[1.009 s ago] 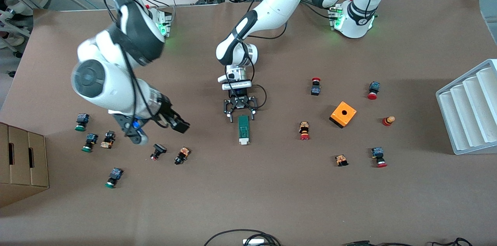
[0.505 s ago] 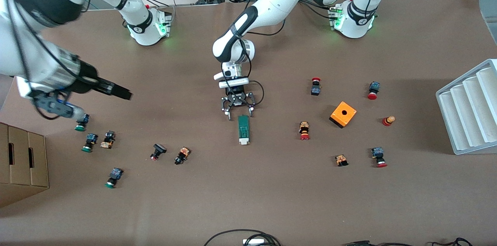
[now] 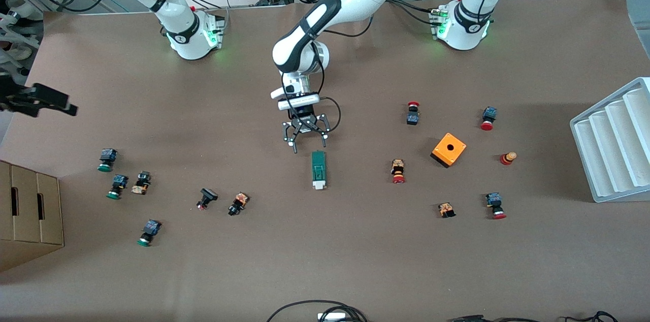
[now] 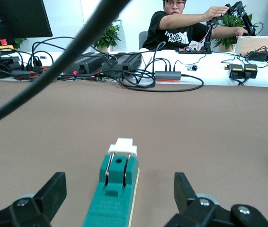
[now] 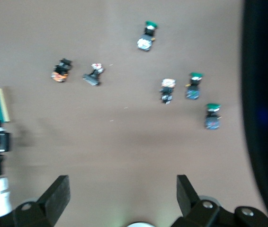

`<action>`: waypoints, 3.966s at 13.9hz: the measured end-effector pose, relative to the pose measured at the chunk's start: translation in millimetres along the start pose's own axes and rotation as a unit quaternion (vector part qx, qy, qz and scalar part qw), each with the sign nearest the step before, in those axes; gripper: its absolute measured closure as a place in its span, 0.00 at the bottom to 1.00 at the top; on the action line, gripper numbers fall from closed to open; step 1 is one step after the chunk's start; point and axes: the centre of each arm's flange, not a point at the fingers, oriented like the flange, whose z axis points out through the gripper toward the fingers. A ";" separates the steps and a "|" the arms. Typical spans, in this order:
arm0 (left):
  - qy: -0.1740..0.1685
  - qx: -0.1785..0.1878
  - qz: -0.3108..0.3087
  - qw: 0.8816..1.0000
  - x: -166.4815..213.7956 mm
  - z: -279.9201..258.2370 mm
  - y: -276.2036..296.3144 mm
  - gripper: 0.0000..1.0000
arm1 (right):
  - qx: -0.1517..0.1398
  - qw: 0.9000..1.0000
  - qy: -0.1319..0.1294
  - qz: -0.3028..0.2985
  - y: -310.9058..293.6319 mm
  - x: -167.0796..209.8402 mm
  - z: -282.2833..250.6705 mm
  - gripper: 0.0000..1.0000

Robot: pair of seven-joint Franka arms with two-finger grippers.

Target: Close load switch with both arms

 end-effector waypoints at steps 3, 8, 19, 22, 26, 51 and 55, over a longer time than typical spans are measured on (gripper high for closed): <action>-0.005 0.002 -0.003 1.000 27.1 -7.7 4.5 0.00 | -0.016 1.000 0.014 -0.021 12.1 -7.5 14.9 0.00; -0.061 0.015 0.025 0.998 104.4 -20.1 8.4 0.00 | -0.025 0.999 0.018 -0.027 9.3 -18.5 11.8 0.00; -0.192 0.007 0.117 0.974 281.8 -39.3 -28.5 0.00 | -0.030 0.999 0.036 -0.026 11.2 -16.3 2.9 0.00; -0.223 0.005 0.126 0.967 319.1 -33.9 -52.7 0.00 | -0.031 0.998 0.040 -0.025 11.8 -16.3 0.0 0.00; -0.248 0.012 0.115 0.962 367.9 -14.5 -89.2 0.00 | -0.028 0.998 0.041 -0.029 7.7 -15.5 0.1 0.00; -0.460 0.049 -0.030 0.886 537.0 164.0 -416.4 0.00 | -0.028 0.998 0.040 -0.029 8.1 -14.1 2.1 0.00; -0.482 0.032 -0.057 0.874 542.6 186.6 -471.2 0.00 | -0.028 0.998 0.039 -0.029 8.0 -14.0 2.2 0.00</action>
